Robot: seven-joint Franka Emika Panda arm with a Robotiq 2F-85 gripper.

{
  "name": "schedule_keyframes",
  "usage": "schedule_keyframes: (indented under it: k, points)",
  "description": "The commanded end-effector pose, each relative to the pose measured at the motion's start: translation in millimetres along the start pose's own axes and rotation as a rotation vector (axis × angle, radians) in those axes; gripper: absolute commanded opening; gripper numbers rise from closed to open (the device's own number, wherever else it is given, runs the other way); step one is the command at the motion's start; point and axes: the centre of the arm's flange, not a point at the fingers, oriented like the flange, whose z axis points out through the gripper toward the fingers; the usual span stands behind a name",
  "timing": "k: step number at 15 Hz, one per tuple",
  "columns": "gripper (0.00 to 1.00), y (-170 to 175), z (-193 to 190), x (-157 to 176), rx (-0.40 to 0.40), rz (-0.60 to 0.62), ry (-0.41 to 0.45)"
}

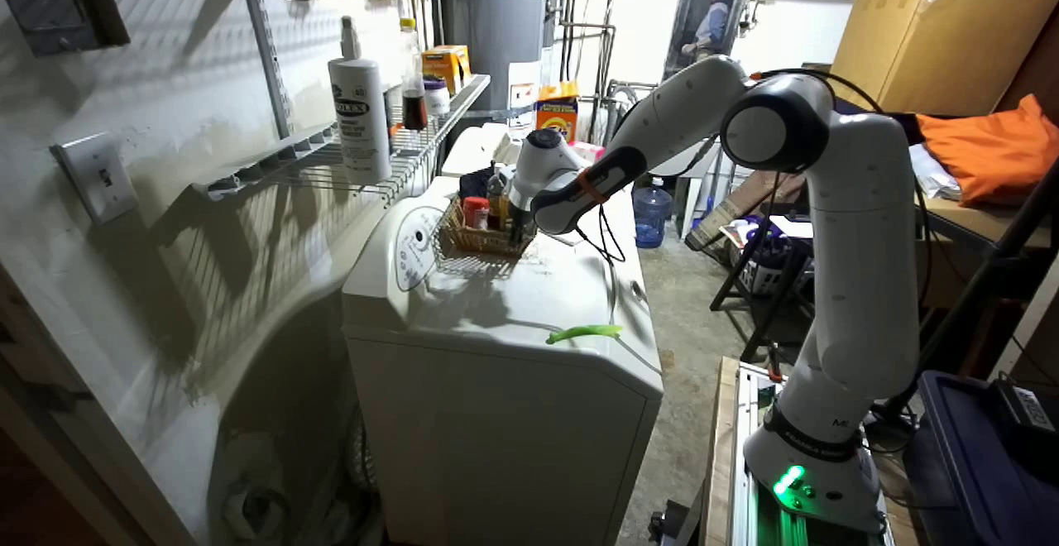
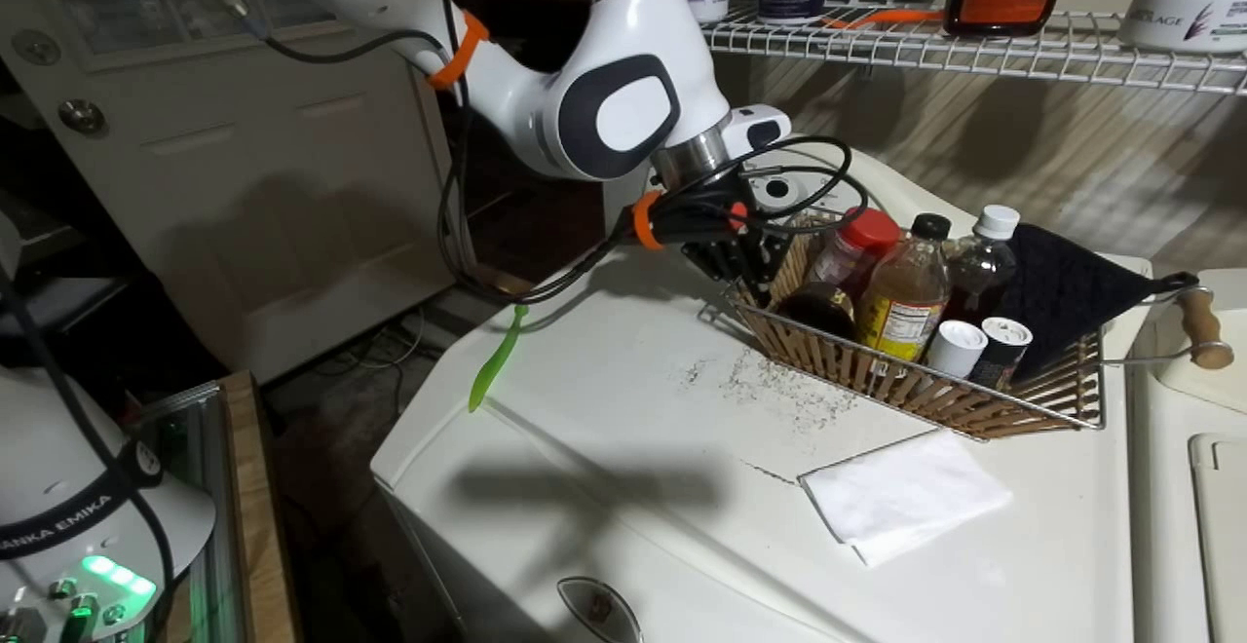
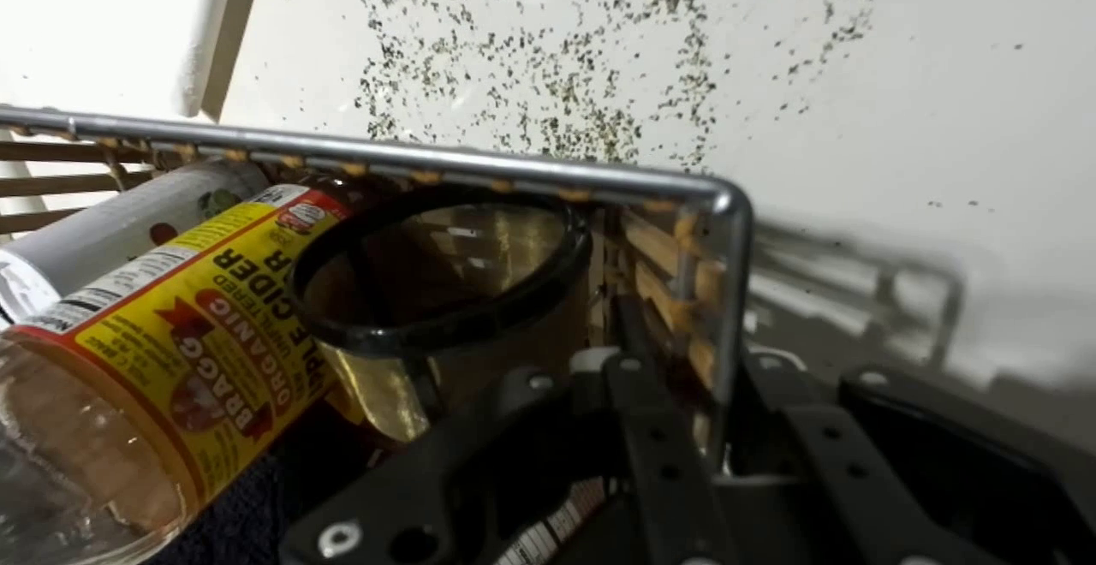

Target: Move the basket to the right washing machine

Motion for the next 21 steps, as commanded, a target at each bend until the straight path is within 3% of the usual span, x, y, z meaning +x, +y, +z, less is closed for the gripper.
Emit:
schedule_keyframes:
  k: [1,2,4,8,15,21]
  points:
    - [0.1,6,10,6,0.028,-0.001,-0.011]
    - [0.04,5,11,5,0.031,0.0,-0.012]
    - [0.0,7,10,6,0.028,0.007,-0.013]
    - [0.02,8,2,6,0.001,0.045,-0.015]
    - [0.02,15,-6,3,-0.163,0.151,0.029]
    - [0.02,22,-1,0,-0.253,0.195,0.026]
